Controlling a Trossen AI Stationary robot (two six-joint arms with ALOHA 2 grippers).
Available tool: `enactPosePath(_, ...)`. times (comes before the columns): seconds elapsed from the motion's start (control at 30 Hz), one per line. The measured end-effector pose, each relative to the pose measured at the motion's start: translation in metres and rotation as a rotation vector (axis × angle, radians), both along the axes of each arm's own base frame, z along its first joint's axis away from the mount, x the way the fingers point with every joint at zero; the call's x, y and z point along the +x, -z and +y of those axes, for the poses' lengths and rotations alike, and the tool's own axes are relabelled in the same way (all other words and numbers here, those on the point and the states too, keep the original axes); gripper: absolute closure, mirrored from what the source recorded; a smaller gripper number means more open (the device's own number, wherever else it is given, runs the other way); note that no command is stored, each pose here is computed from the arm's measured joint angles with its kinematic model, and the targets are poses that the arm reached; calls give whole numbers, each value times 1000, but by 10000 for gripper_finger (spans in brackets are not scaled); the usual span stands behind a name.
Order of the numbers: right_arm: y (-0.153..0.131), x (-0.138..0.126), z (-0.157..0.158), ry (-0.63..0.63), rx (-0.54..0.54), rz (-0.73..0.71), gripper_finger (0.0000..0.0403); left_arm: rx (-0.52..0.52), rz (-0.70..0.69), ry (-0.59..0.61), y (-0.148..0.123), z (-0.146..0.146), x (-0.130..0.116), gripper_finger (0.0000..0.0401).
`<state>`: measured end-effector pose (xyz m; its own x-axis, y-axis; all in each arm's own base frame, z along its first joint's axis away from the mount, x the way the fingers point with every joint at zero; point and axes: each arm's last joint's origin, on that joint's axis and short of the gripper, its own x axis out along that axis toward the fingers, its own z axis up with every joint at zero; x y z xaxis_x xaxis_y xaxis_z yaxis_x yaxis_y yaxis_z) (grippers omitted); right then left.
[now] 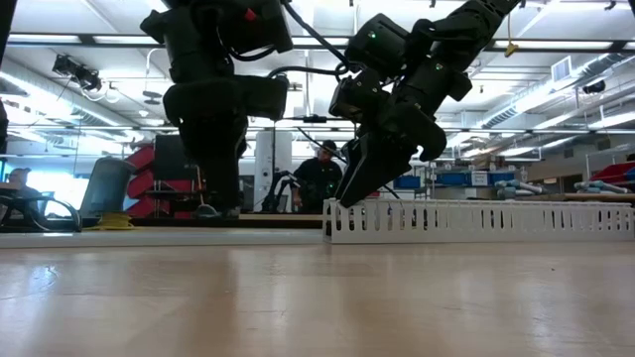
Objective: Ziptie cables
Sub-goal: Close the white cable duct
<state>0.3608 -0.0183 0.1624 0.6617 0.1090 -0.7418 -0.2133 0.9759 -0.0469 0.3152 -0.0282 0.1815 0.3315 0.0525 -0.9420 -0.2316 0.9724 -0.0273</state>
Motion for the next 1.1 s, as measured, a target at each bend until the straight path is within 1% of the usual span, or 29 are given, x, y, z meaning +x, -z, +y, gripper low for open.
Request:
enactPosePath(0.17, 0, 0, 0, 1, 0, 0, 245, 5, -2, -8, 0, 1, 0, 161)
enactPosePath(0.3, 0, 0, 0, 1, 1, -1, 243, 2, -4, -40, 0, 4, 1, 133)
enactPosePath(0.4, 0, 0, 0, 0, 1, -1, 244, 16, -3, -43, 1, 5, 1, 111)
enactPosePath(0.5, 0, 0, 0, 1, 1, -1, 244, 16, -11, -43, 1, 5, 2, 100)
enactPosePath(0.63, 0, 0, 0, 1, 1, -1, 243, 20, -9, -42, 1, 5, 1, 100)
enactPosePath(0.77, 0, 0, 0, 1, 1, -1, 244, 26, -6, -29, 10, 5, -2, 108)
enactPosePath(0.9, 0, 0, 0, 0, 1, -1, 243, 27, -7, -26, 12, 5, -3, 113)
enactPosePath(1.1, 0, 0, 0, 1, 1, -1, 241, 32, -28, -18, 15, 5, 1, 114)
